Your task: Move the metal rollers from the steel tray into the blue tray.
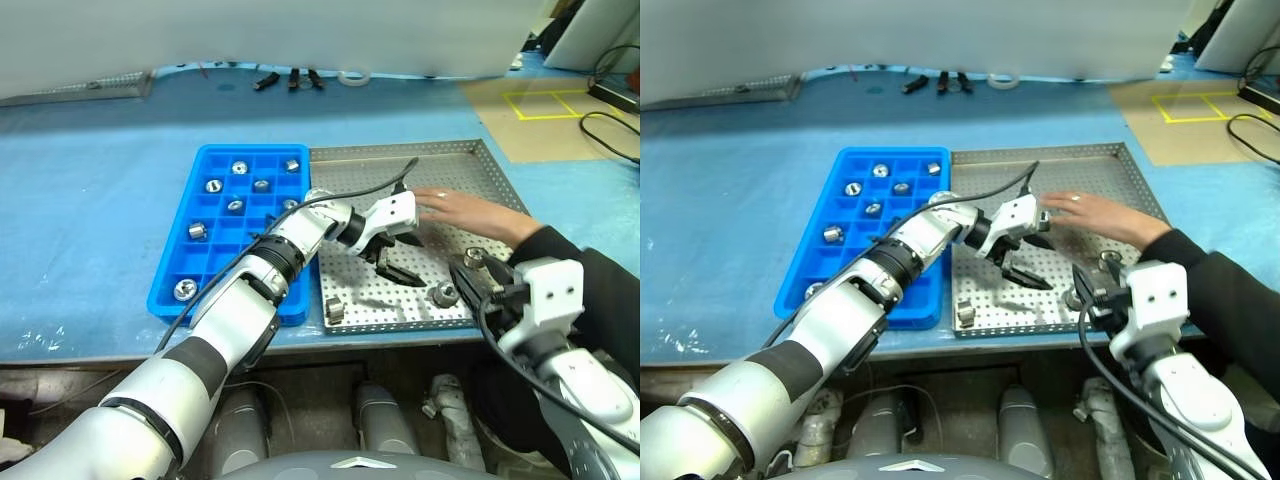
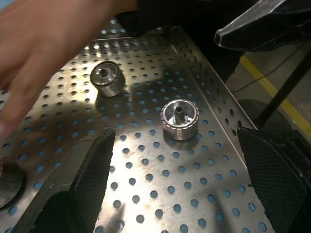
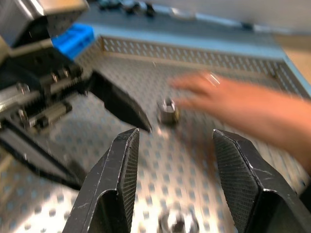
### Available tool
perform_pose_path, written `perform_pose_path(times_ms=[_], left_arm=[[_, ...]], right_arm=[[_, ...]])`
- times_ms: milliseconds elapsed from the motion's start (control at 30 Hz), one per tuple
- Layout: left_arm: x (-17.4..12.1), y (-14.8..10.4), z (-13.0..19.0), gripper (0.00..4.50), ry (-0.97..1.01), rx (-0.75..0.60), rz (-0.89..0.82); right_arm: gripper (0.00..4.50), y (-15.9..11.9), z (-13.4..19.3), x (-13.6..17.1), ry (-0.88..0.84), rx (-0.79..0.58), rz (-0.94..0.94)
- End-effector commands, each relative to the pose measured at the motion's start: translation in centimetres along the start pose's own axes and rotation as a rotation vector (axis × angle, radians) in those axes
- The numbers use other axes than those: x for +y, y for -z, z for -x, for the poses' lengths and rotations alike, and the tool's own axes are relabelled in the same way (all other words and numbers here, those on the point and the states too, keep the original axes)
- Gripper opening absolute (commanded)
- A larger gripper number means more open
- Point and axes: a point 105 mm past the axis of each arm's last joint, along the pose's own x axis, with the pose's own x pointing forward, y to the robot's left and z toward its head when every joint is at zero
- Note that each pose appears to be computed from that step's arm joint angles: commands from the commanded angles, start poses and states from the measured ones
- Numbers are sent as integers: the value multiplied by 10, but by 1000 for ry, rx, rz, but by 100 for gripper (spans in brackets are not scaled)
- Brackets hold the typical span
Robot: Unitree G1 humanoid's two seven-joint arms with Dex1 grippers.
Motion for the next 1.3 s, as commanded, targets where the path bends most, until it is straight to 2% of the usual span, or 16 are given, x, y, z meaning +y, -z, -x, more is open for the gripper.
perform_pose_path(times_ms=[33,133,267,433,767,800,867,933,967,1133,1300], left_arm=[[-5,0,-12,427,47,42,-65],[-9,6,-21,427,53,70,-77],[-10,8,-37,427,21,69,-63],[-7,11,-48,427,-53,89,-54],[-10,20,-52,427,-65,96,-27],[-10,19,-52,396,-64,90,-24],[-9,22,-51,368,-74,98,-22],[-8,24,-50,308,-78,108,-16],[-10,26,-49,308,-67,111,-16],[-7,27,-45,176,-84,116,-16],[-4,28,-39,172,-91,107,3]], right_arm=[[247,5,27,2,36,-2,-11],[247,20,44,8,39,53,-36],[247,24,56,13,62,61,-55],[247,23,57,19,63,49,-55],[247,20,54,16,84,37,-39],[247,19,53,17,83,35,-38],[247,19,52,18,80,33,-37],[247,18,51,19,79,31,-35],[247,18,51,19,78,28,-35],[247,13,45,18,72,13,-26],[247,9,39,18,57,3,-22]])
